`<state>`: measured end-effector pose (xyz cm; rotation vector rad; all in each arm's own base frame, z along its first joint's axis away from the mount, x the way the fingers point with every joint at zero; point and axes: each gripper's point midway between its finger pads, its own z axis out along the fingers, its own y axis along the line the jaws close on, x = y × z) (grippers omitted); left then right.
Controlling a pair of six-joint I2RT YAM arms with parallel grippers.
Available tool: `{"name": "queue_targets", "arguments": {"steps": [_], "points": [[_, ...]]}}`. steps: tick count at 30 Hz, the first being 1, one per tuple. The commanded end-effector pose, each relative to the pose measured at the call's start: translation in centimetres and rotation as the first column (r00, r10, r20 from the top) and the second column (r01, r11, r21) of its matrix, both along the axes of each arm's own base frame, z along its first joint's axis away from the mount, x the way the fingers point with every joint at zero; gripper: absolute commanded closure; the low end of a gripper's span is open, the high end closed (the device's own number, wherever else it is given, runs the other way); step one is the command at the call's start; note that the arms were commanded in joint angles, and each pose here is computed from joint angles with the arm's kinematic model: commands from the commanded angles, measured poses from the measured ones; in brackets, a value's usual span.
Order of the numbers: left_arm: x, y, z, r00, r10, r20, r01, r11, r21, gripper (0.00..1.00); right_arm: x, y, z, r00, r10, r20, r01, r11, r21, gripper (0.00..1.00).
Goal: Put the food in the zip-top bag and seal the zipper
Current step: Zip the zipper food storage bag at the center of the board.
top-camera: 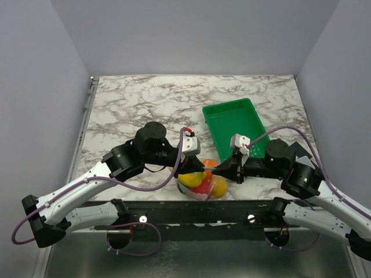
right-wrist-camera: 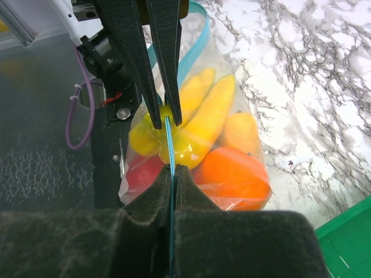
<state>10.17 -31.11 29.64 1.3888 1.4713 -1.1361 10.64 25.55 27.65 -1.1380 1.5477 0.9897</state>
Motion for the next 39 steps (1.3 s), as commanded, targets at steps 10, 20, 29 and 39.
{"name": "queue_targets", "arguments": {"steps": [10, 20, 29, 39], "points": [[0.3, 4.4, -0.5, 0.984, 0.177, -0.011, -0.176, 0.982, 0.062, 1.0, 1.1, -2.5, -2.5, 0.99, -0.138, -0.025, 0.135, 0.986, -0.096, 0.99], [0.1, 5.1, -0.2, 0.976, 0.217, -0.033, -0.215, 0.975, 0.052, 1.0, 1.5, -2.8, -3.4, 0.985, -0.171, -0.03, 0.166, 0.979, -0.117, 0.99], [0.0, 5.5, -0.1, 0.972, 0.23, -0.041, -0.228, 0.972, 0.054, 1.0, 1.7, -3.2, -3.5, 0.98, -0.195, -0.028, 0.19, 0.974, -0.12, 0.99], [0.3, 6.4, -0.8, 0.959, 0.282, -0.042, -0.277, 0.957, 0.084, 1.0, 2.6, -4.0, -3.5, 0.966, -0.259, -0.008, 0.255, 0.957, -0.137, 0.99]]}}
